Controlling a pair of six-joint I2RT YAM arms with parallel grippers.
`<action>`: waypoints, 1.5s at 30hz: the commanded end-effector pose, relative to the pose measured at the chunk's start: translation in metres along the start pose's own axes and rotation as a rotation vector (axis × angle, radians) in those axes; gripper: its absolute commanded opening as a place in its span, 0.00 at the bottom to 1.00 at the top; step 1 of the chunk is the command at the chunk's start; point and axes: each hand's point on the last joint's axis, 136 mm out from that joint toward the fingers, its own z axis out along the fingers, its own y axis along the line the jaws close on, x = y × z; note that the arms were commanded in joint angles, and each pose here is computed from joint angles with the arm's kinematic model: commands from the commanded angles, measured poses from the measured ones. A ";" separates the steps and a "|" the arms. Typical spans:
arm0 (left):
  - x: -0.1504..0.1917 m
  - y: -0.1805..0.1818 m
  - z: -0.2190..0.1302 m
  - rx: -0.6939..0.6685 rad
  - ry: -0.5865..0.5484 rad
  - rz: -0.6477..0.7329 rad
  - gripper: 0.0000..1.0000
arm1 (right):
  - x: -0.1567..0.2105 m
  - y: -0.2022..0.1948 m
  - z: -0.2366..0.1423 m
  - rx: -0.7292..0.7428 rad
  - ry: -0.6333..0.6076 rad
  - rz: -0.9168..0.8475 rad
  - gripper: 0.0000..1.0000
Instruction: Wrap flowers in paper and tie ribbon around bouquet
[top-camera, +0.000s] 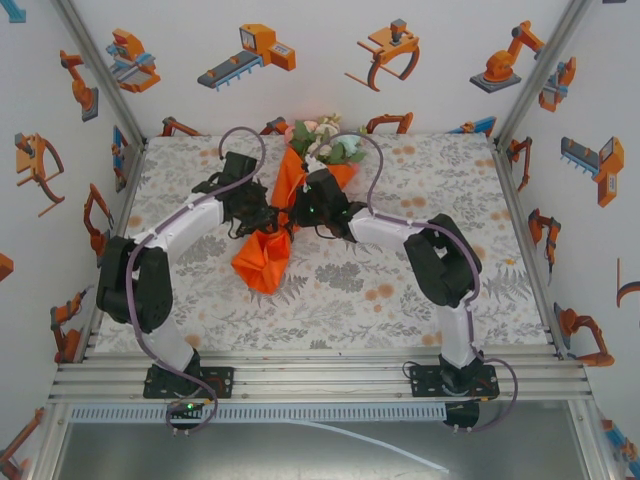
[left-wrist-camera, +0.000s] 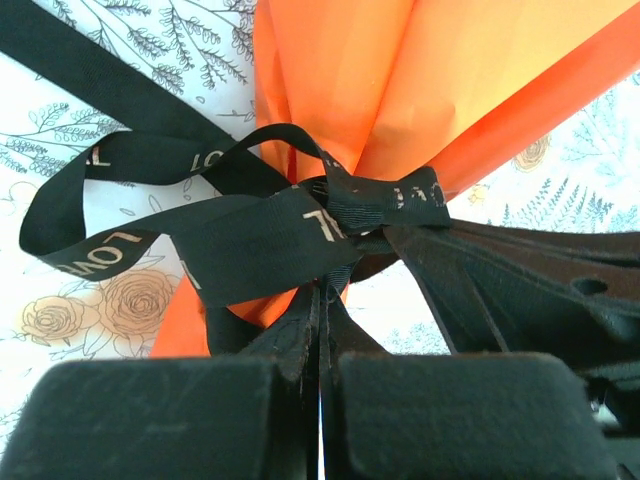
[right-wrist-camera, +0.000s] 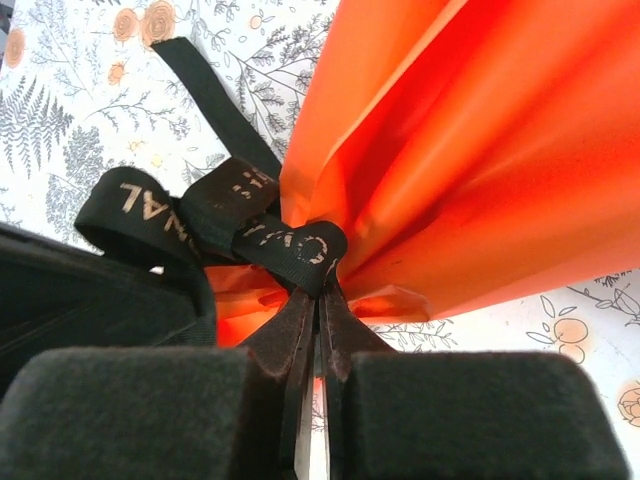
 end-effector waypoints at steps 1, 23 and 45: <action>-0.012 -0.007 0.003 0.018 -0.018 -0.031 0.00 | -0.028 0.030 -0.019 -0.093 -0.083 -0.042 0.07; -0.017 -0.023 0.043 0.125 0.005 -0.103 0.00 | -0.005 0.046 -0.031 -0.219 -0.016 -0.076 0.28; -0.004 -0.031 0.070 0.187 0.056 -0.036 0.00 | -0.019 -0.051 -0.059 0.050 -0.098 0.076 0.35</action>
